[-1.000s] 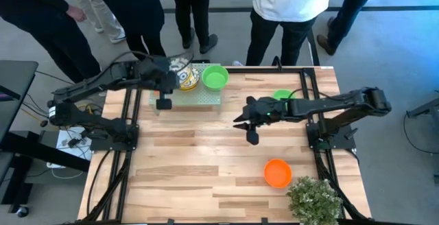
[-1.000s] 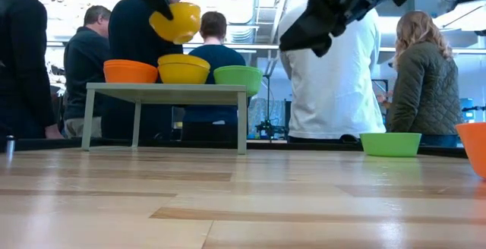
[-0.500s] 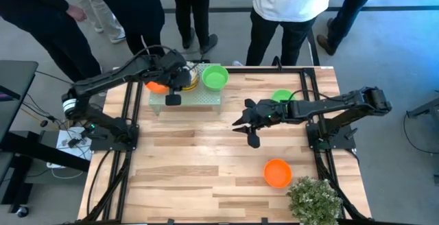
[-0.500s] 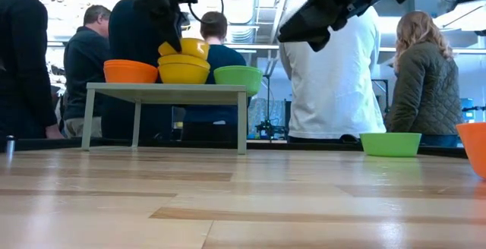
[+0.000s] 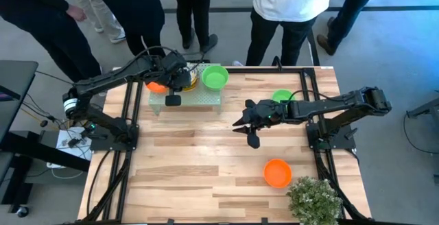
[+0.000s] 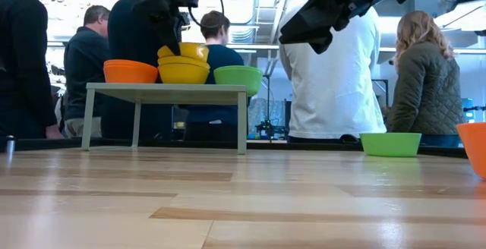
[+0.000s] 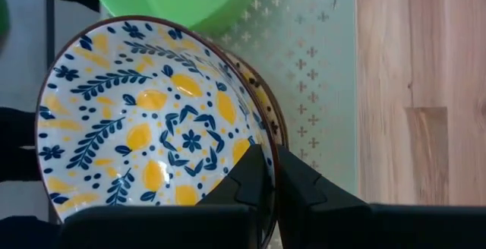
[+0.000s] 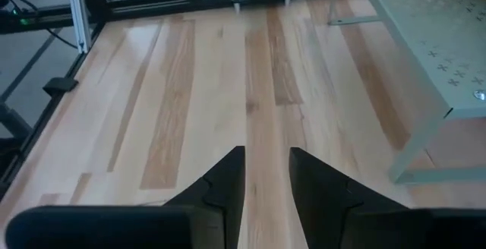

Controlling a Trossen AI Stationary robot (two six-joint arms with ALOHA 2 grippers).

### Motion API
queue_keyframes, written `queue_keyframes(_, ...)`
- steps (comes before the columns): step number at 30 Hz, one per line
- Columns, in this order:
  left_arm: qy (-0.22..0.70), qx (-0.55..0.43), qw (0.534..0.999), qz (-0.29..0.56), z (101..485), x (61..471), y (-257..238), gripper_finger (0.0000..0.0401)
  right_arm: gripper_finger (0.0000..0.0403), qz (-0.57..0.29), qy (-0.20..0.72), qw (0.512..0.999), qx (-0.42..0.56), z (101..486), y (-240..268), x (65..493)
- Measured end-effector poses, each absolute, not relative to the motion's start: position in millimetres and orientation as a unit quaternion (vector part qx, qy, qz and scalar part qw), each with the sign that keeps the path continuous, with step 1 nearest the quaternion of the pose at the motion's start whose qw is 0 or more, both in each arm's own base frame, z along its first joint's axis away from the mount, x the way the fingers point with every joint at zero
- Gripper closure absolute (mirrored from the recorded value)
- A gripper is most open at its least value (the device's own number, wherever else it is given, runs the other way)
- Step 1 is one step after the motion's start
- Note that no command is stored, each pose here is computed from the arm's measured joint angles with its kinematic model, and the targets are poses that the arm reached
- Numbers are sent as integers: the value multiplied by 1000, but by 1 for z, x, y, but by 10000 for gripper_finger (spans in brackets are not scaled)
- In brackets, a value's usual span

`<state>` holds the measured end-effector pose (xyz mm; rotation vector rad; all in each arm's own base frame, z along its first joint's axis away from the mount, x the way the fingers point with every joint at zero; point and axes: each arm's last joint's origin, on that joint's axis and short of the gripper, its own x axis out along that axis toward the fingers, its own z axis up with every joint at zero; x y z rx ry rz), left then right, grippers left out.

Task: Pick & Place Mini bowls
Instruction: Stack the white patterned bowl on top of the other white patterned bowl on the shelf

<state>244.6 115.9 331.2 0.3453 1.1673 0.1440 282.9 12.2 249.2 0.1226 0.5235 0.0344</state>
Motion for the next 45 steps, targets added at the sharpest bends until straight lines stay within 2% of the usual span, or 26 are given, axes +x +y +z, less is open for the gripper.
queue_keyframes(18,555,162,813,64,325,245,115,388,304,14,264,962,70,248,12,283)
queue_keyframes(26,553,163,814,65,325,245,115,367,304,14,264,962,70,248,12,283)
queue_keyframes(39,555,165,812,72,325,245,115,359,304,14,264,962,70,248,12,283)
queue_keyframes(45,560,166,807,89,325,244,116,330,304,14,263,962,70,248,12,283)
